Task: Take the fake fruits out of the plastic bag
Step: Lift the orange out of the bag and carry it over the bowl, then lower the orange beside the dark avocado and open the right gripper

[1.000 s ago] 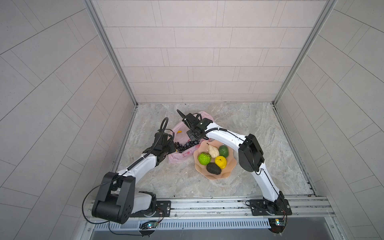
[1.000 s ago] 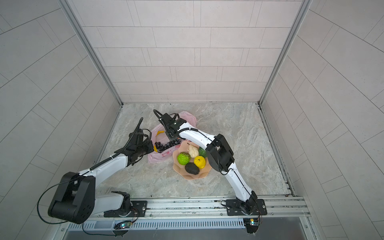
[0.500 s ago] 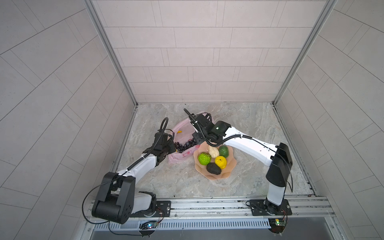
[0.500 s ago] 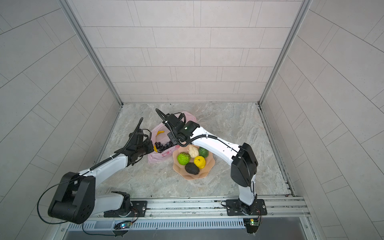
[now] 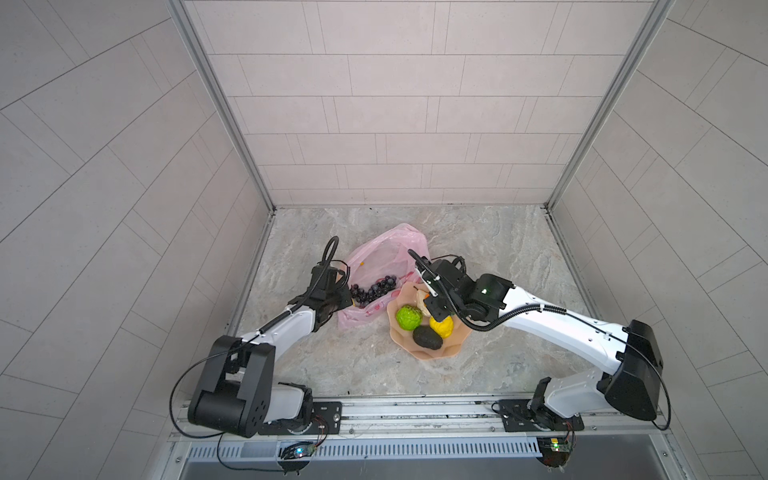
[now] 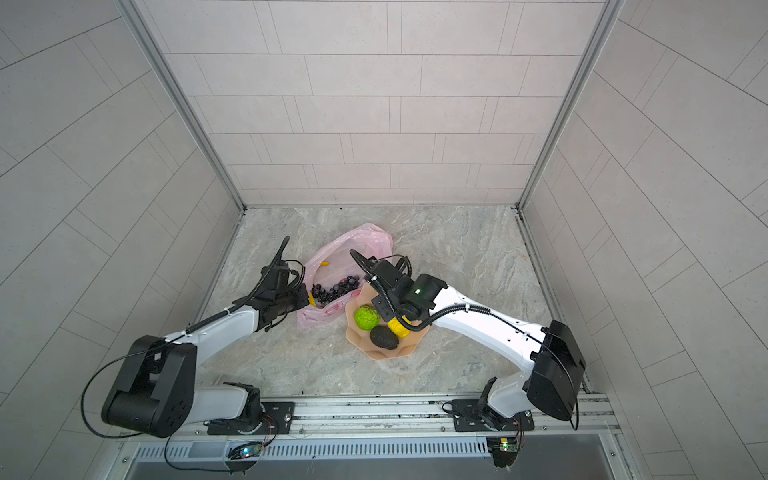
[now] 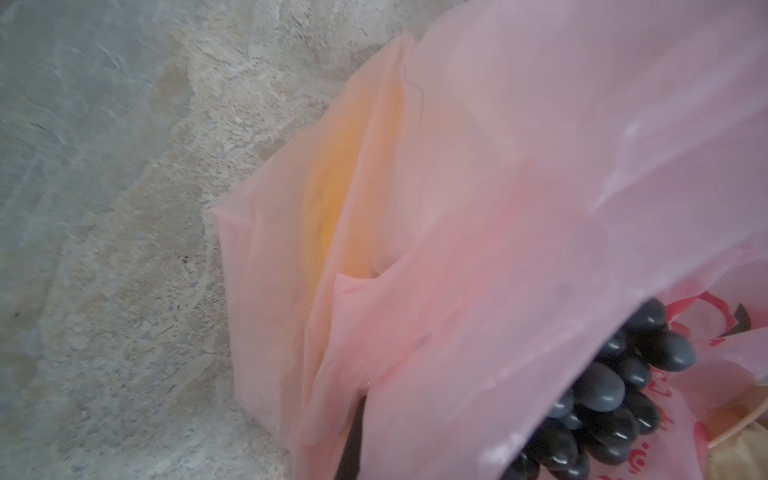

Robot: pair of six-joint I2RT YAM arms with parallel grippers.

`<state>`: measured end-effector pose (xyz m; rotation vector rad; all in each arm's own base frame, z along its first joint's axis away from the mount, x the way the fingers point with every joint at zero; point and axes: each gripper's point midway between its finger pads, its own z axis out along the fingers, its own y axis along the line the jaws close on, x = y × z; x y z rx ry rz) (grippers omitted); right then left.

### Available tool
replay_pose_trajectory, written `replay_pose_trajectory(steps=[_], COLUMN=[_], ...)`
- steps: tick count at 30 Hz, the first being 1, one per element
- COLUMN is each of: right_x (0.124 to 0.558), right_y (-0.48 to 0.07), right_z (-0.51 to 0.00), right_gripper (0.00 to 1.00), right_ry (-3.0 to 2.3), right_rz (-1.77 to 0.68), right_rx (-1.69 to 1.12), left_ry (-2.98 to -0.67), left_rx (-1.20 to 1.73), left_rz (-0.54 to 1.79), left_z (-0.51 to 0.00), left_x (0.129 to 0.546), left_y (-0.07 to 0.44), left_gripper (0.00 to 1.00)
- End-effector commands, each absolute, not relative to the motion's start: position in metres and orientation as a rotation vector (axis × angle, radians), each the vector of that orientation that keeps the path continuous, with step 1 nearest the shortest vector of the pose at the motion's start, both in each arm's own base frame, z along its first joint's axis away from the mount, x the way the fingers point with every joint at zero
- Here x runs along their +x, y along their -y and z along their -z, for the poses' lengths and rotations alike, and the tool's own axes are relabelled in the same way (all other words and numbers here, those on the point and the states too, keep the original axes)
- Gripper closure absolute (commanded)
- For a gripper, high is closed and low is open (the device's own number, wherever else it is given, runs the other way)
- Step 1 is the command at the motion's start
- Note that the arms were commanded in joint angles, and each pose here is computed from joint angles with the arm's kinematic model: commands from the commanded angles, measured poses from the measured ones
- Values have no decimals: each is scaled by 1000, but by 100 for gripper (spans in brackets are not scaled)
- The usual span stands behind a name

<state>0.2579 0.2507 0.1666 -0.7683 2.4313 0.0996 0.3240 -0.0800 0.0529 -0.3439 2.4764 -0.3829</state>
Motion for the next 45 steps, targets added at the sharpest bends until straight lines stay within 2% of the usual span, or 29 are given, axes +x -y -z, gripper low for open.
replay_pose_trajectory(steps=[1,15,45], right_x=[250,224,238], right_y=[-248,-258,-279], right_z=[-166,-156,-140], right_gripper=[100,100,100], right_ry=[-2426,-2429,-2445], right_rz=[-144,-198,-155], right_rx=[-745,-802,-829], left_ry=[-2466,-2472,-2454], left_rx=[-343,-336,-330], left_rz=[418,413,409], left_z=[-55,-56,-61], left_x=[329,330,330], left_y=[86,86,85], left_gripper=[97,97,97])
